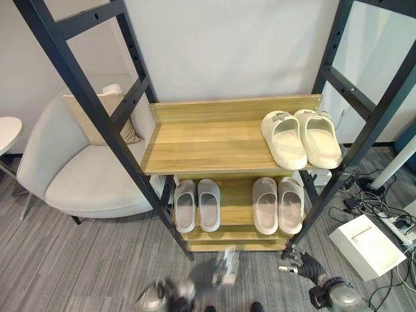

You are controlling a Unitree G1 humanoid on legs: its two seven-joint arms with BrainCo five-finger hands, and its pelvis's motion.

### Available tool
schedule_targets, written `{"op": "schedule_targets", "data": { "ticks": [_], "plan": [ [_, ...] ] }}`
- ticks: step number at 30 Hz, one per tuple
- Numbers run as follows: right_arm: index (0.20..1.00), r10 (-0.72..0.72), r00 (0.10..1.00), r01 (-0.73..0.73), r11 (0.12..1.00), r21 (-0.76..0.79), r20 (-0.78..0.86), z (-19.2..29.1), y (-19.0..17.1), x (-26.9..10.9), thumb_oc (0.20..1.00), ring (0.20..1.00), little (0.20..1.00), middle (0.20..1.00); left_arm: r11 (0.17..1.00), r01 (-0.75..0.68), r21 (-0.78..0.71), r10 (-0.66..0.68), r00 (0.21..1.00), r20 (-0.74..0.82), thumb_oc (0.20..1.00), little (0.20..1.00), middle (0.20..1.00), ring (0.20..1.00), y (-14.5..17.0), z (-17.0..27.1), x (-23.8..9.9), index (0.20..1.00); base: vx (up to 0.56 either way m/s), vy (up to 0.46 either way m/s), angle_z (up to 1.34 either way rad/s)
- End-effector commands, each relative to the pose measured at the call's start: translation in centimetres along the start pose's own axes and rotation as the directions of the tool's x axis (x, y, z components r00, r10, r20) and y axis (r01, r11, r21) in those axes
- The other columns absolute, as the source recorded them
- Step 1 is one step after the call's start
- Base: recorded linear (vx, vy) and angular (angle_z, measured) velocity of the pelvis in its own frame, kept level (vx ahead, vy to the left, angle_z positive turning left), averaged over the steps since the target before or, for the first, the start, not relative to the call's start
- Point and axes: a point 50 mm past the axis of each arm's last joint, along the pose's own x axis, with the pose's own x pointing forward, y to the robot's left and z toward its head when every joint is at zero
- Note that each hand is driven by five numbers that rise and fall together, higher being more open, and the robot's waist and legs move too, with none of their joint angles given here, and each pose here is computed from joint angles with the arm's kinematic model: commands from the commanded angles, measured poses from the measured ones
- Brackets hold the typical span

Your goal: Arrange the slippers neatly on the shoe rack.

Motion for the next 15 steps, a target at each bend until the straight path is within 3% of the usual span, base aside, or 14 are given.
{"op": "schedule_targets", "data": {
  "ticks": [1, 4, 5, 9, 10, 11, 15],
  "plan": [
    [1.000, 0.009, 0.999, -0.011, 0.999, 0.030, 0.050, 0.2, 0.4, -0.2, 1.000, 1.000, 1.000, 1.000, 0.962, -0.027, 0.271, -0.058, 0.952, 0.301, 1.000, 1.000, 1.000, 1.000, 0.9, 9.0, 1.4, 1.000, 0.01, 0.032, 0.09],
    [1.000, -0.012, 1.000, 0.012, 0.999, 0.047, 0.015, -0.7, 0.1, -0.5, 1.000, 1.000, 1.000, 1.000, 0.889, -0.308, 0.338, 0.246, 0.945, 0.213, 1.000, 1.000, 1.000, 1.000, 5.1, 5.5, -0.2, 1.000, 0.00, 0.018, 0.02],
    [1.000, -0.031, 0.999, 0.032, 0.998, 0.058, -0.013, -1.3, -0.2, -0.7, 1.000, 1.000, 1.000, 1.000, 0.842, -0.432, 0.322, 0.395, 0.902, 0.176, 1.000, 1.000, 1.000, 1.000, 6.9, 3.5, -0.9, 1.000, -0.01, 0.029, -0.05],
    [1.000, -0.099, 0.992, 0.106, 0.989, 0.098, -0.077, -2.7, -1.0, -1.3, 1.000, 1.000, 1.000, 1.000, 0.724, -0.667, 0.178, 0.660, 0.744, 0.102, 1.000, 1.000, 1.000, 1.000, 9.8, -0.1, -2.2, 1.000, 0.00, 0.006, -0.01],
    [1.000, -0.099, 0.992, 0.107, 0.989, 0.098, -0.077, -2.7, -1.0, -1.3, 1.000, 1.000, 1.000, 1.000, 0.724, -0.667, 0.178, 0.660, 0.744, 0.102, 1.000, 1.000, 1.000, 1.000, 9.8, -0.1, -2.2, 1.000, 0.00, 0.000, 0.00],
    [1.000, -0.109, 0.988, 0.120, 0.988, 0.096, -0.112, -3.5, -1.0, -1.5, 1.000, 1.000, 1.000, 1.000, 0.655, -0.726, 0.210, 0.734, 0.677, 0.052, 1.000, 1.000, 1.000, 1.000, 10.6, -1.3, -2.5, 1.000, 0.00, 0.000, 0.00],
    [1.000, -0.132, 0.980, 0.147, 0.984, 0.101, -0.148, -4.3, -1.1, -1.5, 1.000, 1.000, 1.000, 1.000, 0.602, -0.777, 0.185, 0.793, 0.608, -0.025, 1.000, 1.000, 1.000, 1.000, 11.3, -3.0, -2.5, 1.000, 0.00, 0.001, -0.01]
  ]
}}
